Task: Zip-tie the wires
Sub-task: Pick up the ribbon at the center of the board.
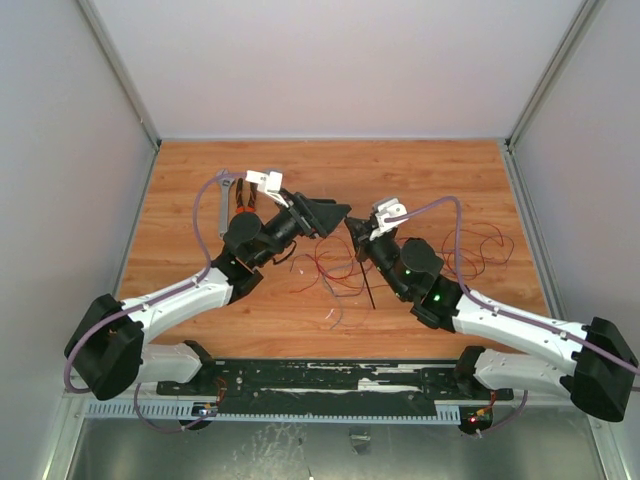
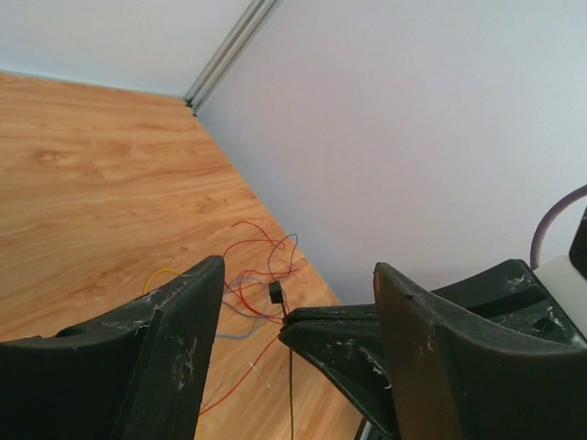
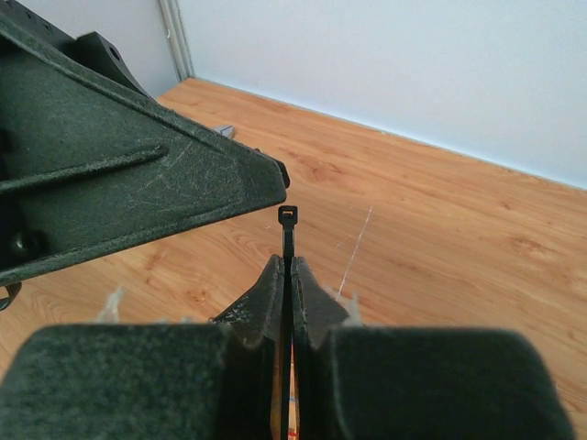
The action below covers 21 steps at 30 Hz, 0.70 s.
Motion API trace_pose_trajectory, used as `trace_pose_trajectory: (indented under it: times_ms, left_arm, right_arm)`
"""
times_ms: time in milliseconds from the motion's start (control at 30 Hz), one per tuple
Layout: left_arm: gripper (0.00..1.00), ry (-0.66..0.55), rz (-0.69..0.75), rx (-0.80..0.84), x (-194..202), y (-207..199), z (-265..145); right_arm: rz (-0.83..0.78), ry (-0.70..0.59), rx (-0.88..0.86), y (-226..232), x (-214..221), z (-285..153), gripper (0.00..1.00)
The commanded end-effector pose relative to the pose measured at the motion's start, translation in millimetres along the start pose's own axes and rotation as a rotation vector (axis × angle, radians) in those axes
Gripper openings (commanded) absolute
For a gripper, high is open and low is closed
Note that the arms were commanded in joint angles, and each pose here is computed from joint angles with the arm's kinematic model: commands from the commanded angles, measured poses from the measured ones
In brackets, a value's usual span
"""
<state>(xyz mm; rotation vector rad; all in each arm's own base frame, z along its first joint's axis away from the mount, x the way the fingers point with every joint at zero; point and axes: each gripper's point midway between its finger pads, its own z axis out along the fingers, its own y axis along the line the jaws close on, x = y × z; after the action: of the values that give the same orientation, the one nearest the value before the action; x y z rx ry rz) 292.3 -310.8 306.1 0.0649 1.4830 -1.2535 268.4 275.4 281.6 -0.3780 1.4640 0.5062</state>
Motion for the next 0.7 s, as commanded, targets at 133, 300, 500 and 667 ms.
trace_pose_trajectory:
  times_ms: [133,300,500,667]
  left_arm:
    - [0.61,-0.025,0.003,0.026,-6.5,-11.7,5.2]
    - [0.58,-0.013,0.000,0.019,-1.6,-8.9,6.7]
    - [0.57,-0.003,0.005,0.003,2.3,-4.4,7.9]
    - [0.54,0.013,-0.010,0.010,8.3,-3.9,8.9]
  right_arm:
    - [0.009,-0.021,0.051,-0.3,-9.0,5.9,0.00]
    - [0.021,-0.030,0.060,0.1,-12.6,6.2,0.00]
    - [0.029,-0.046,0.063,-0.6,-18.3,5.1,0.00]
    - [0.041,-0.056,0.071,-1.4,-18.9,4.8,0.00]
